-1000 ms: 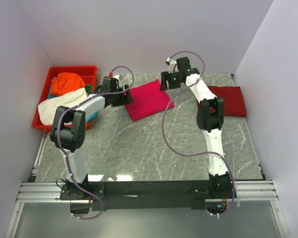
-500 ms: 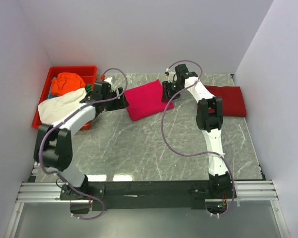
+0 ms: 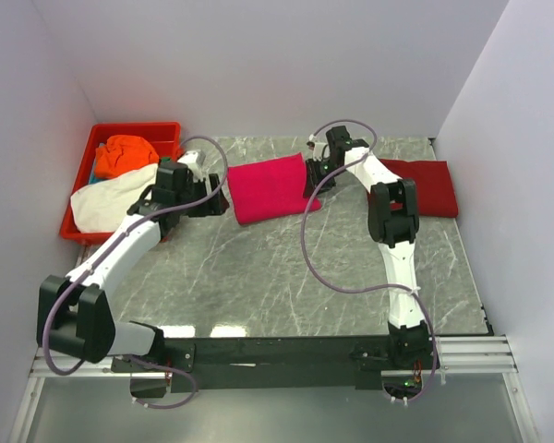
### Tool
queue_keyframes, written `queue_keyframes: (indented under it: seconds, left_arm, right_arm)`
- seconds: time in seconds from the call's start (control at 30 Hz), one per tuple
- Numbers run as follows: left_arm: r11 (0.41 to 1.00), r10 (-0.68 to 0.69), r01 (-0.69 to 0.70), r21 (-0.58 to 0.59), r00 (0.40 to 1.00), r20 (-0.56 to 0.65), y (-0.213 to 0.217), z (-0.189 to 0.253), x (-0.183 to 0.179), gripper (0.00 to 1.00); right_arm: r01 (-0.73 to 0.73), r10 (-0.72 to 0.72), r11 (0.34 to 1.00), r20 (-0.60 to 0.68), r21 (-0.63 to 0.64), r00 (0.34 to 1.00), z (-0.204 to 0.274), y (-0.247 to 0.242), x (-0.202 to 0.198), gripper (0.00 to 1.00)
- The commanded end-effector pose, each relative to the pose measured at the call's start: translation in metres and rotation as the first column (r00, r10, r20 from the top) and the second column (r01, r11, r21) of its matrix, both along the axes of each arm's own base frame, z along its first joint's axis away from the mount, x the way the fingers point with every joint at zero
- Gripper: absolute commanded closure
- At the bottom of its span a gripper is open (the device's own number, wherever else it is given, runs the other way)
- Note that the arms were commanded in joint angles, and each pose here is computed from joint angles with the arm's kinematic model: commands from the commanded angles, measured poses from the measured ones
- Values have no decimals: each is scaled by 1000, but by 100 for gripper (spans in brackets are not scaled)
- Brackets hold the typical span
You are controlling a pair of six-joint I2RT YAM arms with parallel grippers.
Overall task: Fold and stack the t-shirts
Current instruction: Fold the tshirt
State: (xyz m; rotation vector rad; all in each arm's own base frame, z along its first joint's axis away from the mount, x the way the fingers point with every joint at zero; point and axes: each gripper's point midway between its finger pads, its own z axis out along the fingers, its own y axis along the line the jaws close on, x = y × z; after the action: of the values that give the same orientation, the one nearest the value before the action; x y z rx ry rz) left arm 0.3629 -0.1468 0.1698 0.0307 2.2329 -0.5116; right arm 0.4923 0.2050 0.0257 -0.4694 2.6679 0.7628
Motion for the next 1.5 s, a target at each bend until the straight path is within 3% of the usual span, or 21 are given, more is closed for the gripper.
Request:
queue_keyframes:
  seconds: [0.0,0.13,0.87,1.47]
  left_arm:
    - [998,-7,5,56,999,45,11,5,-10,21]
    - [998,-29,25,53,998,64,11,6,-17,21]
    - [996,-86,80,45,985,147,7,29,-27,21]
    - [993,-112,106,42,979,170,5,37,-31,21]
  right_arm:
    - [-20,20,1000,-59,-9,998,5,2,-26,71]
    - [-25,25,1000,-84,-8,996,2,-2,-39,80]
    - [-28,23,999,-148,-35,989,-3,-40,-130,81]
    - [-36,31,997,-81,-67,996,14,-63,-122,71]
